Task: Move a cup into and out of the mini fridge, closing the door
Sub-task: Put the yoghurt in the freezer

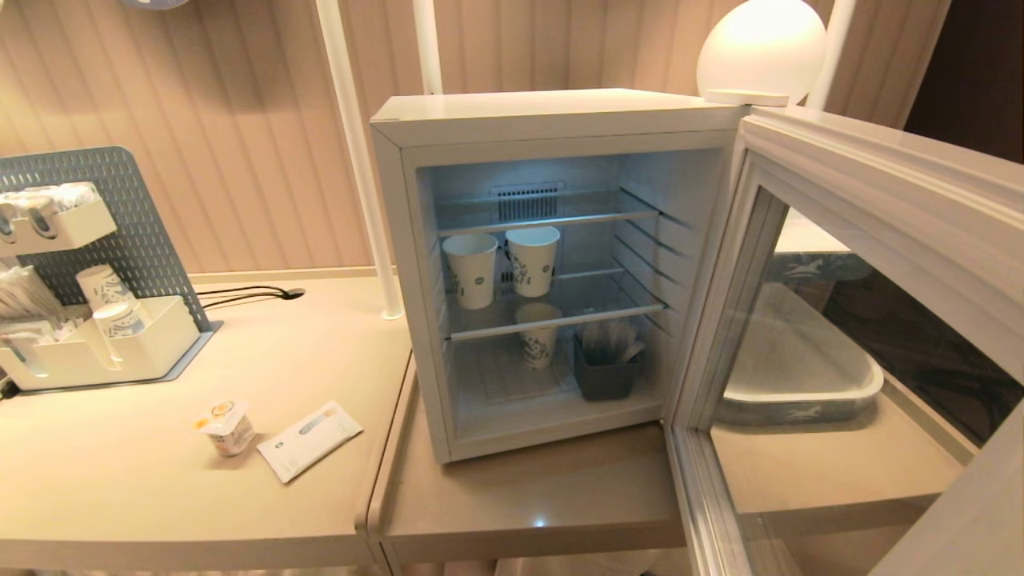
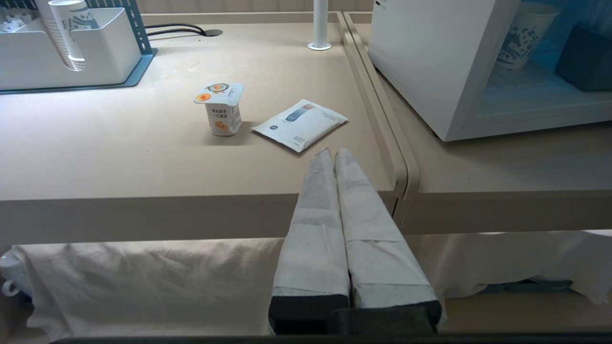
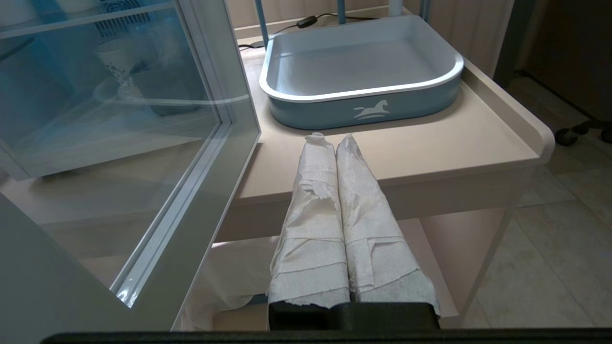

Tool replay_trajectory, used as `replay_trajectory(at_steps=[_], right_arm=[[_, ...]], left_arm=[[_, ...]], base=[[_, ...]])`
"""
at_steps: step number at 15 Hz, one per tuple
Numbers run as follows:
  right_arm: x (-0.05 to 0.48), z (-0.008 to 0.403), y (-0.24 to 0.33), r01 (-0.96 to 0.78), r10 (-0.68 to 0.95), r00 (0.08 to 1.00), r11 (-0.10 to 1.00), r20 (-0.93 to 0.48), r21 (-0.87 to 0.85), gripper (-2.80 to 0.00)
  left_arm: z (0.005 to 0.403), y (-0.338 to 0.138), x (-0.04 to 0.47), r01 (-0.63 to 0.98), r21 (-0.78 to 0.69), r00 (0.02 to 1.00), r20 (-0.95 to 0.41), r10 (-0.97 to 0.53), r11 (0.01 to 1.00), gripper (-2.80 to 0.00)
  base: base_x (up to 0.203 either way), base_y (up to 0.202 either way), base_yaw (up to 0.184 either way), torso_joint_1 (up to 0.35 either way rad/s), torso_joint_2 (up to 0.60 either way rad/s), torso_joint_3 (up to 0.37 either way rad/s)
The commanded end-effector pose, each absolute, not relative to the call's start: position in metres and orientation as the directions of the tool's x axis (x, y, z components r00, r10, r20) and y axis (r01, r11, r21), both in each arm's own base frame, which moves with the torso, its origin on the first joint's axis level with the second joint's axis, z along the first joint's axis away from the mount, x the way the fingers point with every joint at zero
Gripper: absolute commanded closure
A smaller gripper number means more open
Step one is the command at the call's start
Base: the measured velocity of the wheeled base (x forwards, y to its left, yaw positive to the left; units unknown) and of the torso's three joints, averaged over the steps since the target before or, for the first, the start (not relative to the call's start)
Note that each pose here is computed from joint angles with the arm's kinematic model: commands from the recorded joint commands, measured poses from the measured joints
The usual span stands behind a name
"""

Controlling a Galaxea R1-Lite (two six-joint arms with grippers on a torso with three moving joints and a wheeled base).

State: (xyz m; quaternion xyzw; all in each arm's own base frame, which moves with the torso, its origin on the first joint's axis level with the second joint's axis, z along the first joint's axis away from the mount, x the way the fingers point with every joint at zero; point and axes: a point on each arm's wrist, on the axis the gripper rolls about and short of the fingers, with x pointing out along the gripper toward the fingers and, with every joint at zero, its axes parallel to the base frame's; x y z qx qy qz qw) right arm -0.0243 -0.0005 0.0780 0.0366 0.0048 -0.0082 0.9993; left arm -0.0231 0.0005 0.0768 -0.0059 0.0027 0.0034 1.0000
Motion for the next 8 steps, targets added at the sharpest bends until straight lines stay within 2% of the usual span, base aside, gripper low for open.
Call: replay_trajectory(at_steps=[1,8], right_arm=[[-0.0243,0.0779,-0.0005,0.018,-0.017,1.0,0.997,-0.011,0.073,0.0],[-0.0244,0.0782,-0.0004,0.013,-0.012,1.0,0.999,-0.007,0.046,0.0]], left_arm=[[0.0749,0.0005,-0.0227,-0.009,-0.013,1.0,-0.008,0.009,1.0,0.0],[0.0749,0.0004,-0.0227,-0.008,-0.016,1.0,-0.008,0.008,1.0,0.0]], base=[[0.0,0.0,0.0,0.0,0.0,0.0],[0.0,0.0,0.0,0.0,0.0,0.0]])
